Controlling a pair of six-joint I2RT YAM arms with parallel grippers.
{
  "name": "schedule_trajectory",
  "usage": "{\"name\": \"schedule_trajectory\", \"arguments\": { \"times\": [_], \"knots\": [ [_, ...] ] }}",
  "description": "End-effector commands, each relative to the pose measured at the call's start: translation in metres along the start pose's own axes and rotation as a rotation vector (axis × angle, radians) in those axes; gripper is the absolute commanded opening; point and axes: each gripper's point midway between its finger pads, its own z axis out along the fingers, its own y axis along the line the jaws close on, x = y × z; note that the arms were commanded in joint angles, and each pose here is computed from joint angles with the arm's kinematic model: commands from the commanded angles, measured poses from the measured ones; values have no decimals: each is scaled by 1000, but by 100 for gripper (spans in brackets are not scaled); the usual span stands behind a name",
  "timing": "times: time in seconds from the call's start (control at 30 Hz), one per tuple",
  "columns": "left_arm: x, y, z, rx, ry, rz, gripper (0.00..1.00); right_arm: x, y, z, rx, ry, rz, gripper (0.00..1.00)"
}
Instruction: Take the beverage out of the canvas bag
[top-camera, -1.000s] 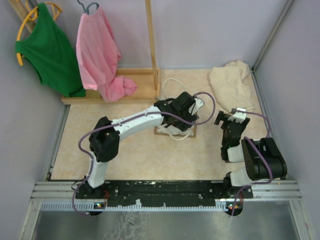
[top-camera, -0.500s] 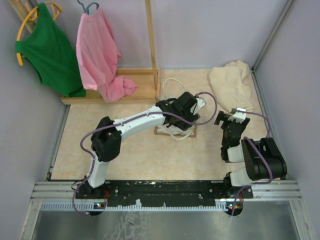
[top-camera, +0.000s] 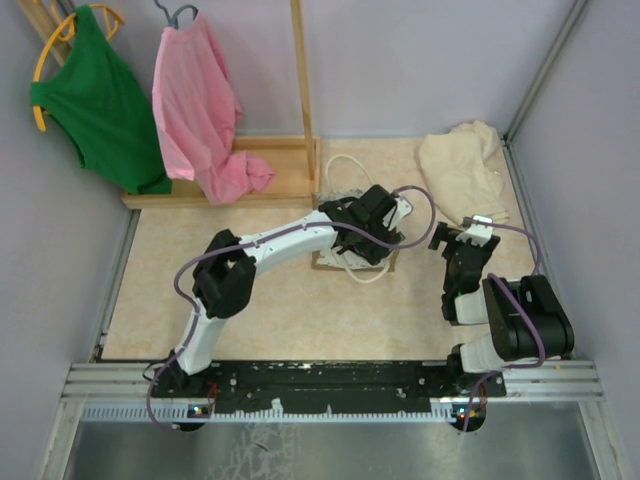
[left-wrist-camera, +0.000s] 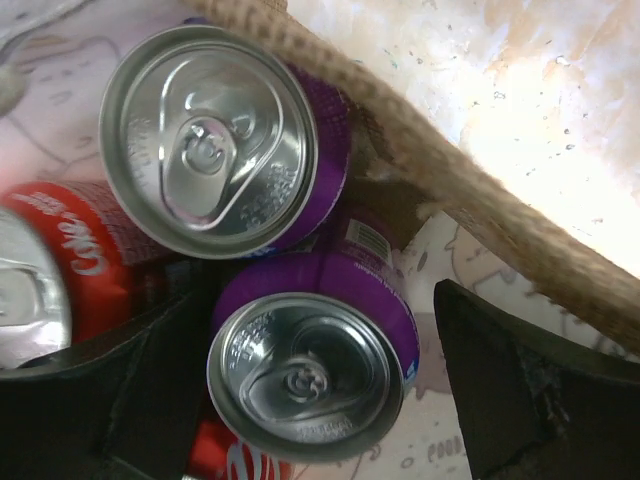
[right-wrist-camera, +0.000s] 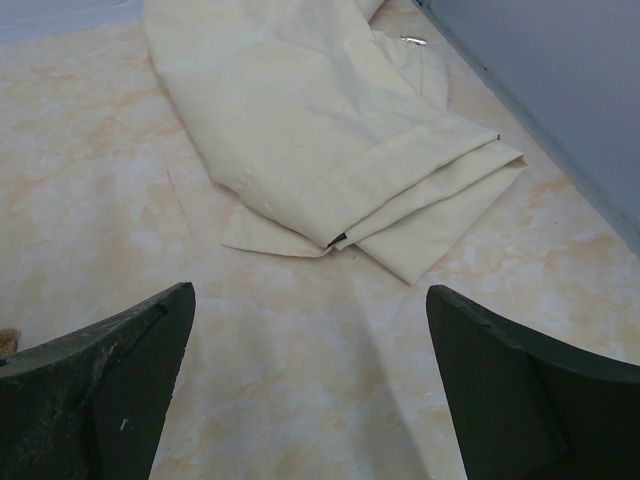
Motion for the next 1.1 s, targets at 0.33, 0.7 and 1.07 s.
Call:
{"name": "schedule_trajectory", "arguments": {
  "times": [0.33,0.7,1.07],
  "knots": [
    [18,3,9,-9,37,5,81,-15,2,4,5,-52,9,99],
    [8,8,-4,-22,7,14,0,-15,2,4,6,-52,9,99],
    [-29,30,-57,-94,-119,27,0,-15,2,4,5,-52,8,99]
  ]
}}
